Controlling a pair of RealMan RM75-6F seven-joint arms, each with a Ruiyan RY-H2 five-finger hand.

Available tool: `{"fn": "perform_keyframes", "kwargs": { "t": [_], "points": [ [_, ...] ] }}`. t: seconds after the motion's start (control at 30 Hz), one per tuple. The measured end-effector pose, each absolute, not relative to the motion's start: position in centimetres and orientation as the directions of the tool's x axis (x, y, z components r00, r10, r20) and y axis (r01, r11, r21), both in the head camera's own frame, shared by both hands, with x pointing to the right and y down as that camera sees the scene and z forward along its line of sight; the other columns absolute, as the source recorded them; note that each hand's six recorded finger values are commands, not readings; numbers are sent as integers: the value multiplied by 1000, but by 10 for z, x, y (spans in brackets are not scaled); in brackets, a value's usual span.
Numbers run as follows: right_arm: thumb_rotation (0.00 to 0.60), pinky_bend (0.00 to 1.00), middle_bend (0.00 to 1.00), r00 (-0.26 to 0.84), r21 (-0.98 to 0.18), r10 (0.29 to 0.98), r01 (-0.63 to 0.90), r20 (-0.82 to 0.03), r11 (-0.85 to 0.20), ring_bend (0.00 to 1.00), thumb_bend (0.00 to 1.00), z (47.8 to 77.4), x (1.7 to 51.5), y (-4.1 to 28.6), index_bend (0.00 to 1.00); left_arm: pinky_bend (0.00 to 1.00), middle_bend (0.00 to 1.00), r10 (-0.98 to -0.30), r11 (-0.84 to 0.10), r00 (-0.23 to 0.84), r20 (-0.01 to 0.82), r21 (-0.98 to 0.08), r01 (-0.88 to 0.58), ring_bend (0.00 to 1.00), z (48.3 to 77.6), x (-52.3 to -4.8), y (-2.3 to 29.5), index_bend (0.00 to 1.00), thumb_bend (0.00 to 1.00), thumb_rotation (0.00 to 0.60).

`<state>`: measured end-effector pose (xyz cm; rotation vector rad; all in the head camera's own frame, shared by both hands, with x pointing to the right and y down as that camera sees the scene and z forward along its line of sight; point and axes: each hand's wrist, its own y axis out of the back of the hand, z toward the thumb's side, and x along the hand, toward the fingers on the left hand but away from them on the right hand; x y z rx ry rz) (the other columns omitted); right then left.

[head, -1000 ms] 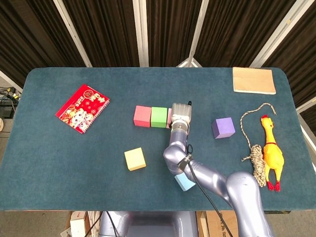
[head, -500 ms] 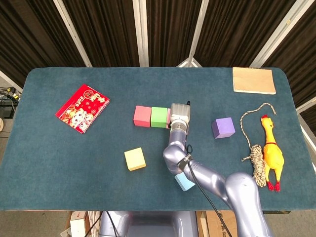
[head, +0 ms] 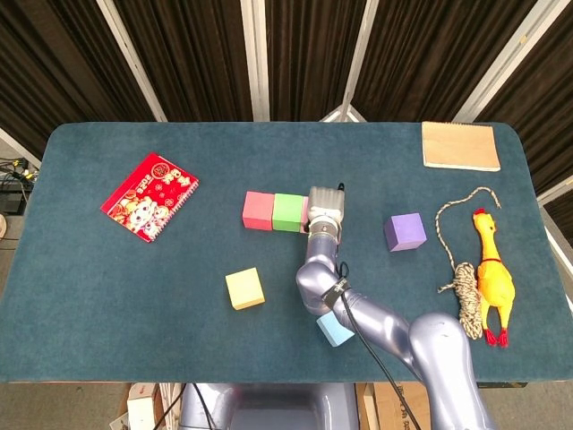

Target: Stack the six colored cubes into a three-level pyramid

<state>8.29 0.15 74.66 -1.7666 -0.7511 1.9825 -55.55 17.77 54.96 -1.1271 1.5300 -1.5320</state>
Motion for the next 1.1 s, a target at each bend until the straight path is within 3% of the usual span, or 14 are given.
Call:
{"fn": "perform_keyframes", "kwargs": {
  "t": [1.1],
  "points": [
    [600,0,444,-136,-605,592,99,-795,-790,295,797,747,85,0,463,0,114,-913,-69,-393,107,-992,-110,6,551,-555,177,146,316,600]
  ]
}}
